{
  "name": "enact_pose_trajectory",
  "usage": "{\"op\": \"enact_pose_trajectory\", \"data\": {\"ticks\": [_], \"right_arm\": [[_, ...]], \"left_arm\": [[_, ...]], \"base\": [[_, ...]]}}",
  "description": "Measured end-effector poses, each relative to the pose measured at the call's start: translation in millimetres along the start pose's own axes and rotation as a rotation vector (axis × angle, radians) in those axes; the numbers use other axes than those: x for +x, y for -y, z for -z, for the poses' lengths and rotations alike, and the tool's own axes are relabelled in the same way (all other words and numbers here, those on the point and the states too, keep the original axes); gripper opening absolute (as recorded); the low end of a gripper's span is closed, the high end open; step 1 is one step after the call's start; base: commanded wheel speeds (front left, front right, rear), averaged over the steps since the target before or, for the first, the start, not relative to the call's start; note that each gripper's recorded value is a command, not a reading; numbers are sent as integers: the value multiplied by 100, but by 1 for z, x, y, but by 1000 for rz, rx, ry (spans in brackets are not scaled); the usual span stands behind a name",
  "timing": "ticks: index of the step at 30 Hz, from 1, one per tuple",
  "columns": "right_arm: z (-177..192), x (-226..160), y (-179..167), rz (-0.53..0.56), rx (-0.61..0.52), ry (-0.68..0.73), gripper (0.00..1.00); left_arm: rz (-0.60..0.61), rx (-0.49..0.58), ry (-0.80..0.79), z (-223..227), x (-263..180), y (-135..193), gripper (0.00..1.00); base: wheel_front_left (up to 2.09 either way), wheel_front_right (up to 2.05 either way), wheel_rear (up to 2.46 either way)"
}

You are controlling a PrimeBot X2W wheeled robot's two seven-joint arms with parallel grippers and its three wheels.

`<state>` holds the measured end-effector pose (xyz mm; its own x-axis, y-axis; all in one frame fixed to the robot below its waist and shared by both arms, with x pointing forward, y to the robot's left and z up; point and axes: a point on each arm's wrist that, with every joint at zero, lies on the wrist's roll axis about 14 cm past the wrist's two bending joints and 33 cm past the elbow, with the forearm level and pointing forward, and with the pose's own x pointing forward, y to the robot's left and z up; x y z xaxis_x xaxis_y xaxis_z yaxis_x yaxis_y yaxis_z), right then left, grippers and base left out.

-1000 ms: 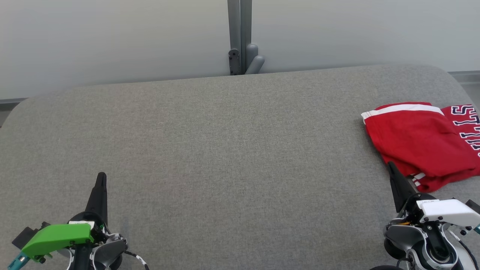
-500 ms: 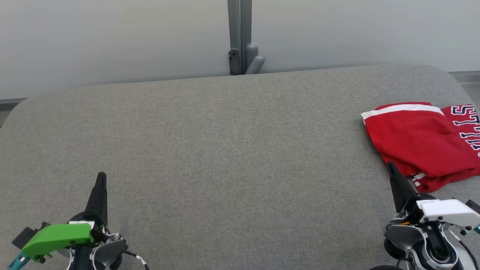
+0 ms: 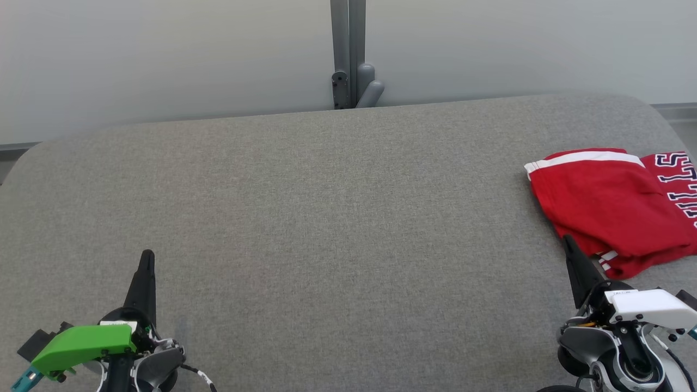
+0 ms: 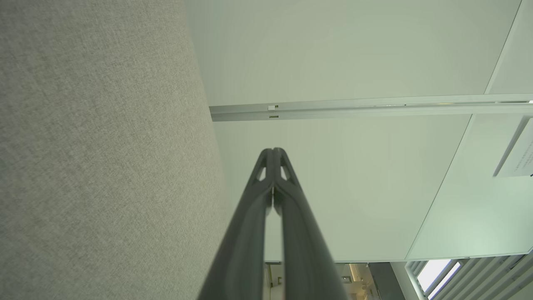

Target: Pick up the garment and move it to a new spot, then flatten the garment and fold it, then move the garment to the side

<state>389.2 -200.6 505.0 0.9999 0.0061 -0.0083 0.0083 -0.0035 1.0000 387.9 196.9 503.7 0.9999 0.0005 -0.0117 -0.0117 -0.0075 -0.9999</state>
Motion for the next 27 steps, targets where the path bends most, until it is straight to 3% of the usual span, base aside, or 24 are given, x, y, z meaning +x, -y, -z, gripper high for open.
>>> {"op": "enact_pose_trajectory", "data": {"ticks": [27], "right_arm": [[0, 0, 0, 0, 0, 0, 0]], "left_arm": [[0, 0, 0, 0, 0, 0, 0]], "base": [[0, 0, 0]]}}
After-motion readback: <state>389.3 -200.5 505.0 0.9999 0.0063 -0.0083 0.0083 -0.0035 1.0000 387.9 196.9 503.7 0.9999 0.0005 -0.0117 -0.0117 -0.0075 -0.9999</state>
